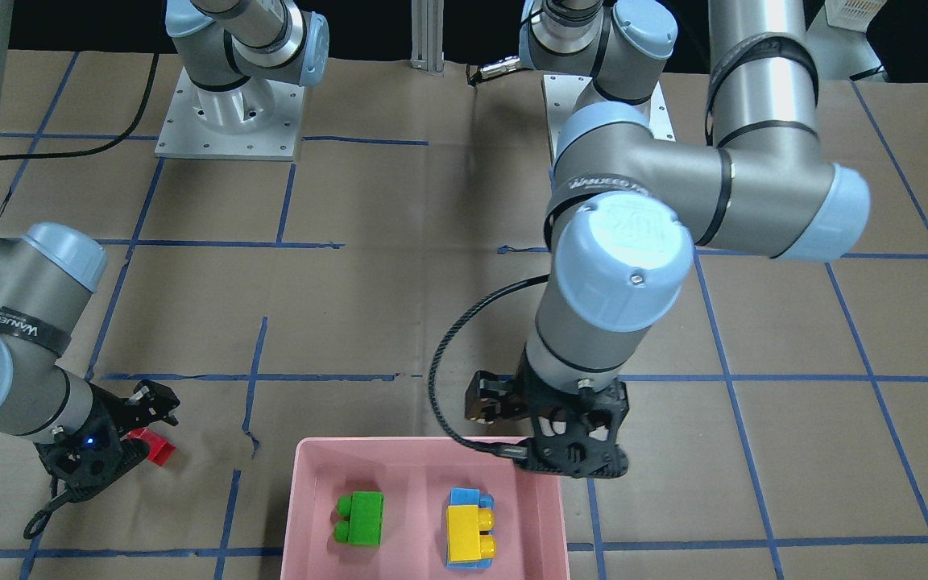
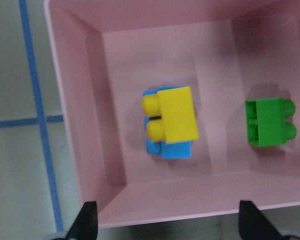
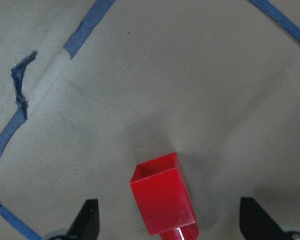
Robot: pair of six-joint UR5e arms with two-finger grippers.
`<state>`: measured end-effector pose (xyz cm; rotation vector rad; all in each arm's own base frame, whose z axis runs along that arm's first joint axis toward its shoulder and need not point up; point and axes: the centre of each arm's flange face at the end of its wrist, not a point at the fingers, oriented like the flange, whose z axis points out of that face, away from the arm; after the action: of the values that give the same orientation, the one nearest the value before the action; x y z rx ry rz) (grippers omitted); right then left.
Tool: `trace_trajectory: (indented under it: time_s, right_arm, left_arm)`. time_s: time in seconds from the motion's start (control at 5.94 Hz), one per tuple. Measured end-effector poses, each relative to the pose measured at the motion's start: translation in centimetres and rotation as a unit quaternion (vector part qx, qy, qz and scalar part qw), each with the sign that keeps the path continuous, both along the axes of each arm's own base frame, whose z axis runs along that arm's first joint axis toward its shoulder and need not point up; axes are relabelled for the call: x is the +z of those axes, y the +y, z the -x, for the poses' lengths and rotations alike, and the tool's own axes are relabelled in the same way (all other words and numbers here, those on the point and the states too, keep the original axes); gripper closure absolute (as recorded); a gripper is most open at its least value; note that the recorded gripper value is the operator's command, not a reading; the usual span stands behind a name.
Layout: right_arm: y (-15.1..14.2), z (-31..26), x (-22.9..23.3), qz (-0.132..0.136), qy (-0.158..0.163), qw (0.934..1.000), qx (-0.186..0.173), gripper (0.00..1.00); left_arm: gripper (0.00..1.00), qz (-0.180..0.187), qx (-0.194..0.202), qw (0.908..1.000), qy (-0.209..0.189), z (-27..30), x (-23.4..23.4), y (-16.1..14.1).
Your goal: Put all blocks into box
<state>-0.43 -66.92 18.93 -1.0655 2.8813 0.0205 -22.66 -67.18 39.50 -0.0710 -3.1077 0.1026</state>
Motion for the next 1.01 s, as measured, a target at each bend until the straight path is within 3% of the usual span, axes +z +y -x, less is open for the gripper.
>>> trace_trajectory:
  time_s: [0.17, 0.34, 0.67, 1.01]
  right_arm:
    - [0.3, 0.0, -0.7, 0.008, 0.004, 1.0, -0.004, 0.59]
    - [0.4, 0.3, -0.8, 0.01, 0.015, 0.9998, -0.007, 0.72]
    - [0.2, 0.7, 0.0, 0.015, 0.036, 0.9992, -0.012, 0.75]
    - [-1.6, 0.4, 5.8, 0.041, 0.041, 0.9955, -0.075, 0.75]
  left_arm:
    - [0.01, -0.011, 0.012, 0.9999, -0.002, -3.8, 2.1, 3.1]
    - [0.01, -0.019, 0.015, 0.9997, -0.003, -6.4, 3.8, 6.3]
    - [0.0, -0.018, 0.021, 0.9996, -0.004, -8.2, 7.5, 11.9]
    - [0.01, -0.011, 0.023, 0.9997, -0.003, -8.3, 9.1, 13.5]
